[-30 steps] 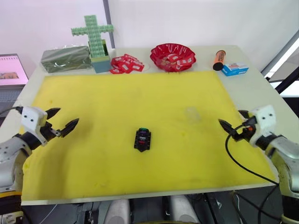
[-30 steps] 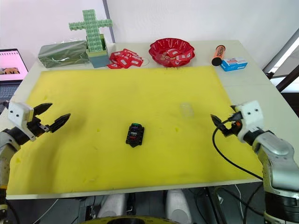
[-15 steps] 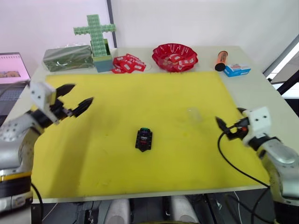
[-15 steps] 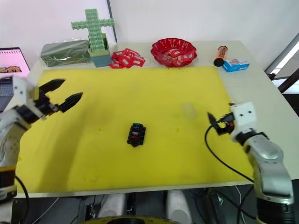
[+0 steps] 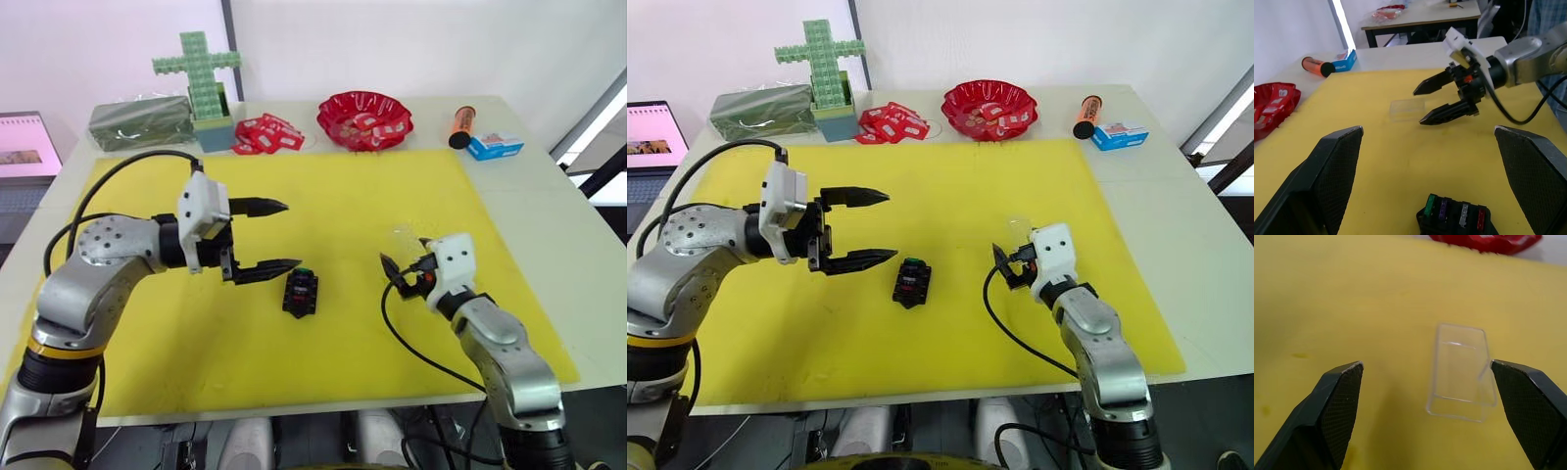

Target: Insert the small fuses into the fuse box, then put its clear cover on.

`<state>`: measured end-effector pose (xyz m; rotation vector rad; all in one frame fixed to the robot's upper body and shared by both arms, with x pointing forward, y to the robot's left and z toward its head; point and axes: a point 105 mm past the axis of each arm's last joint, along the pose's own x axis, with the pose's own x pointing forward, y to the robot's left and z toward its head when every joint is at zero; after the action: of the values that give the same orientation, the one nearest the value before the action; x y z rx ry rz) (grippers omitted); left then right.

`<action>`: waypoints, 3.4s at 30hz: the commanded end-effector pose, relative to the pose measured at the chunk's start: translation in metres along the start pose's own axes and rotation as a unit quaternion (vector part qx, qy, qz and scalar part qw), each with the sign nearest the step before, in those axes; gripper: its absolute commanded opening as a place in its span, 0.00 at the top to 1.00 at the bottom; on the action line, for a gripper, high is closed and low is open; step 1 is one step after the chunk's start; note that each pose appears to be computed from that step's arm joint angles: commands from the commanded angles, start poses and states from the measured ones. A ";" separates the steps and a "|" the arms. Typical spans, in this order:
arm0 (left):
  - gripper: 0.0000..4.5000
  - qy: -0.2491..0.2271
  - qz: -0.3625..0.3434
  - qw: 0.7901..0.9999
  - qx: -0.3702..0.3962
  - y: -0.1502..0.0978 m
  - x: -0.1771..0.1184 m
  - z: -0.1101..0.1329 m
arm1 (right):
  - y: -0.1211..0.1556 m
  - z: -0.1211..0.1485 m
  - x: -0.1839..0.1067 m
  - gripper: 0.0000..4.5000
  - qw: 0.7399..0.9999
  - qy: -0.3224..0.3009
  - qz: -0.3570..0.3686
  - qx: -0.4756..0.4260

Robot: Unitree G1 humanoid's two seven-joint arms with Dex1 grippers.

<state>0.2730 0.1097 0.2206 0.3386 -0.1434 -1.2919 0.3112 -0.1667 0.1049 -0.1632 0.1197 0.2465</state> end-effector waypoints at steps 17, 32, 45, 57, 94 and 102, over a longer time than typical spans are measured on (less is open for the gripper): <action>0.00 -0.003 0.004 1.000 0.021 0.002 -0.004 -0.002 | -0.016 -0.004 0.023 0.15 0.999 -0.018 -0.048 0.018; 0.00 0.028 0.030 0.999 -0.002 -0.008 -0.020 -0.019 | -0.007 0.013 0.017 0.60 0.999 -0.045 -0.001 -0.020; 0.00 0.069 0.063 0.992 -0.080 -0.064 -0.011 -0.095 | -0.015 0.037 0.018 0.60 0.997 -0.066 0.001 -0.050; 0.00 0.116 0.123 0.979 -0.110 -0.052 0.007 -0.139 | -0.020 0.044 0.019 0.60 0.996 -0.076 -0.010 -0.056; 0.00 0.085 0.174 0.974 -0.122 -0.014 0.034 -0.140 | -0.024 0.044 0.017 0.60 0.995 -0.080 -0.025 -0.055; 0.13 0.086 0.170 0.973 -0.126 -0.016 0.041 -0.146 | -0.023 0.046 0.017 0.60 0.995 -0.083 -0.026 -0.056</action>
<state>0.3137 0.0932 0.0840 0.1964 0.0762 -0.9229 0.3398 -0.1767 0.1331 -0.2426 0.0027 0.2236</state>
